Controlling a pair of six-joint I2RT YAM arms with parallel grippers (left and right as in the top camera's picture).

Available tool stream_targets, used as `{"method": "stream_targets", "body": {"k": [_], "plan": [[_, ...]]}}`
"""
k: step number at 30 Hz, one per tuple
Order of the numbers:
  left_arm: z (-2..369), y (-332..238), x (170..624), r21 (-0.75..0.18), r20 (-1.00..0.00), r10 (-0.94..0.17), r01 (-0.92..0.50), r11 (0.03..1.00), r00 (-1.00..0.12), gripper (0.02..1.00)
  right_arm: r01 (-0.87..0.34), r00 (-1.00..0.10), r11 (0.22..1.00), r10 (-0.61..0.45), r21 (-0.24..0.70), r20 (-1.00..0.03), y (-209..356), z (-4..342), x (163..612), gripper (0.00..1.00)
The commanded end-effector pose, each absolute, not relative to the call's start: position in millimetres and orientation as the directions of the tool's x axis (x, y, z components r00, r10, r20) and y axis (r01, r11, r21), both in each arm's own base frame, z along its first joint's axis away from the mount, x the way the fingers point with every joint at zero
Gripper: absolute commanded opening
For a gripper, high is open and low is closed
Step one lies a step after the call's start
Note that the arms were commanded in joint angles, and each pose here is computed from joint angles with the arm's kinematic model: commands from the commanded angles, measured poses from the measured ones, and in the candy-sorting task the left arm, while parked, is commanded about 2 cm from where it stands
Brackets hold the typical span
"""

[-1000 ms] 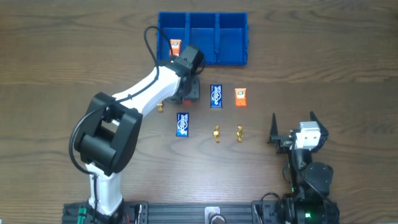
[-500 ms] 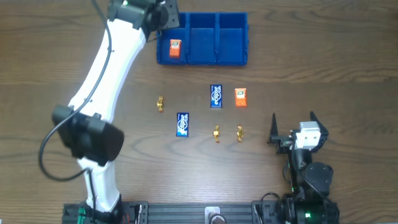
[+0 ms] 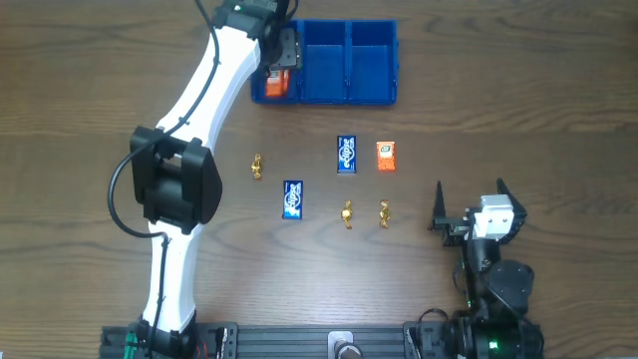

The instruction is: Sort Candies Into Trays

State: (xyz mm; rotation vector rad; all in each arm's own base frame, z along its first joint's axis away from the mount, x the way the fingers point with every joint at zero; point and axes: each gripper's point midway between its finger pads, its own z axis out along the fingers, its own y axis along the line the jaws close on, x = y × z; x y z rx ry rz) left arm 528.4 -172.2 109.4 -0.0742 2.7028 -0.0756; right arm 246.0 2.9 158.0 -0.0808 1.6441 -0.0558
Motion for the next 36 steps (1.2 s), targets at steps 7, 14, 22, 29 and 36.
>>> {"method": "stream_targets", "body": {"k": [7, 14, 22, 29, 36], "plan": [[191.3, -253.0, 501.0, -0.072, -0.555, -0.005, 0.043, 0.996, -0.832, 0.86, -0.007, -0.078, 0.996, -0.084, -0.084, -0.993, 0.4, 156.3, 245.8, 0.998], [166.5, -352.4, 433.1, -0.111, -0.496, 0.041, 0.11, 0.988, -0.867, 0.86, -0.007, -0.078, 0.996, -0.084, -0.084, -0.993, 0.5, 156.3, 245.8, 0.998], [53.2, -407.9, 383.3, -0.153, -0.251, 0.063, 0.104, 0.983, -0.966, 0.855, -0.007, -0.078, 0.996, -0.084, -0.084, -0.993, 0.5, 156.3, 245.8, 0.998], [13.7, -406.1, 371.6, -0.133, -0.157, 0.03, 0.051, 0.99, -0.987, 0.822, -0.007, -0.078, 0.996, -0.084, -0.084, -0.993, 0.4, 156.3, 245.8, 0.998], [4.7, -405.5, 367.0, -0.124, -0.133, 0.025, 0.041, 0.991, -0.991, 0.645, -0.007, -0.078, 0.996, -0.084, -0.084, -0.993, 0.4, 156.3, 245.8, 0.998]]}}
